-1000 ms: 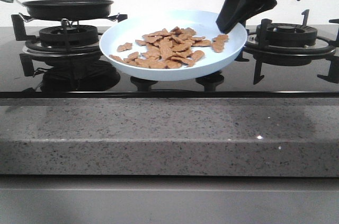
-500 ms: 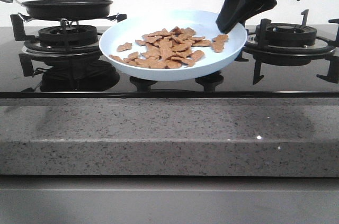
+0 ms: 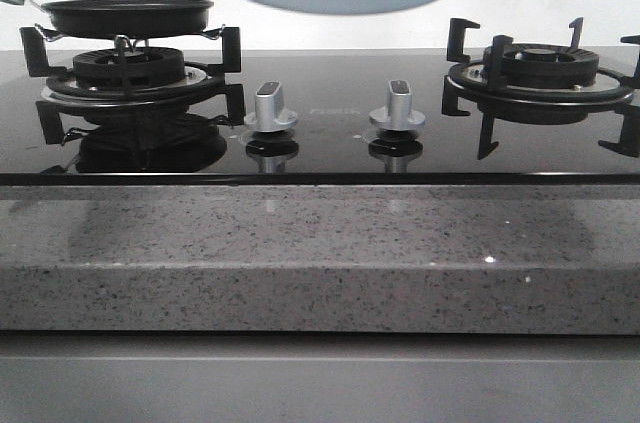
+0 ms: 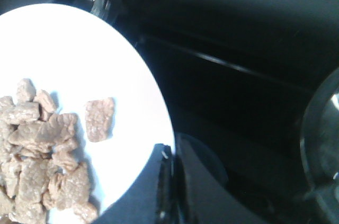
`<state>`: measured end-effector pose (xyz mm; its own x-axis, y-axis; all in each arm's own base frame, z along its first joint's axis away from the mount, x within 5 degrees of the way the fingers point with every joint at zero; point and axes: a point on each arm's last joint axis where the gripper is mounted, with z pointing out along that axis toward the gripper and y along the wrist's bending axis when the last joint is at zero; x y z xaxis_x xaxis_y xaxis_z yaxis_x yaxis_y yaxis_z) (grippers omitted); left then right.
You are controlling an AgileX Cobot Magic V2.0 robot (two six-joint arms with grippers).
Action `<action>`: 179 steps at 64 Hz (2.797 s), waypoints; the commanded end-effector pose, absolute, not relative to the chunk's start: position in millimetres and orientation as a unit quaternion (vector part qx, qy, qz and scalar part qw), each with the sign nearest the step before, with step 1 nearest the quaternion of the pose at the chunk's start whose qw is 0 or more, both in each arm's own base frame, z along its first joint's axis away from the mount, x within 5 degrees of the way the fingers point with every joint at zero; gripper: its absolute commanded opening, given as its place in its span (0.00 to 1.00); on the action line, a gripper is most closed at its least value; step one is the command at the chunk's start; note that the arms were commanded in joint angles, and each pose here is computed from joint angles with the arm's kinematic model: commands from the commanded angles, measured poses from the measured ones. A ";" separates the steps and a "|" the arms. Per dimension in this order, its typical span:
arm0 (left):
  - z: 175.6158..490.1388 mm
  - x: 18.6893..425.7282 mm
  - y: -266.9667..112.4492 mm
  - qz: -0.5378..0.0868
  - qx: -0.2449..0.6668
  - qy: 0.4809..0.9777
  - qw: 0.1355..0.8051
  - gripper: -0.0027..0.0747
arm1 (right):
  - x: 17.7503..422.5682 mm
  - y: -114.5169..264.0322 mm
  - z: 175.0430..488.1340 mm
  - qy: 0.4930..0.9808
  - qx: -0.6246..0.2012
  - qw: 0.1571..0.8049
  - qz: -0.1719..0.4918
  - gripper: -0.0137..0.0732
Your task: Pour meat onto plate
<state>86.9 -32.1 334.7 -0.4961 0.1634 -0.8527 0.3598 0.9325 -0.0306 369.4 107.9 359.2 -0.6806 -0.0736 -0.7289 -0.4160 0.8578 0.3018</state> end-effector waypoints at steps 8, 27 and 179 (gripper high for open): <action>347.1 89.0 -33.2 -0.111 0.144 0.839 0.513 0.70 | 395.9 110.4 378.4 0.866 -0.127 0.416 0.247 0.08; 347.1 89.0 -33.2 -0.111 0.144 0.839 0.513 0.70 | 445.0 115.5 354.6 0.871 -0.136 0.413 0.230 0.08; 347.2 89.1 -33.1 -0.111 0.144 0.838 0.514 0.70 | 70.4 29.9 323.5 0.894 -0.118 0.415 0.123 0.53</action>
<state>86.1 -31.9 334.0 -0.5023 0.1684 -0.8482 0.3611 0.9321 -0.0288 76.6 30.0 318.8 -0.6694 -0.1407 -0.7295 -0.3125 0.9441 0.1047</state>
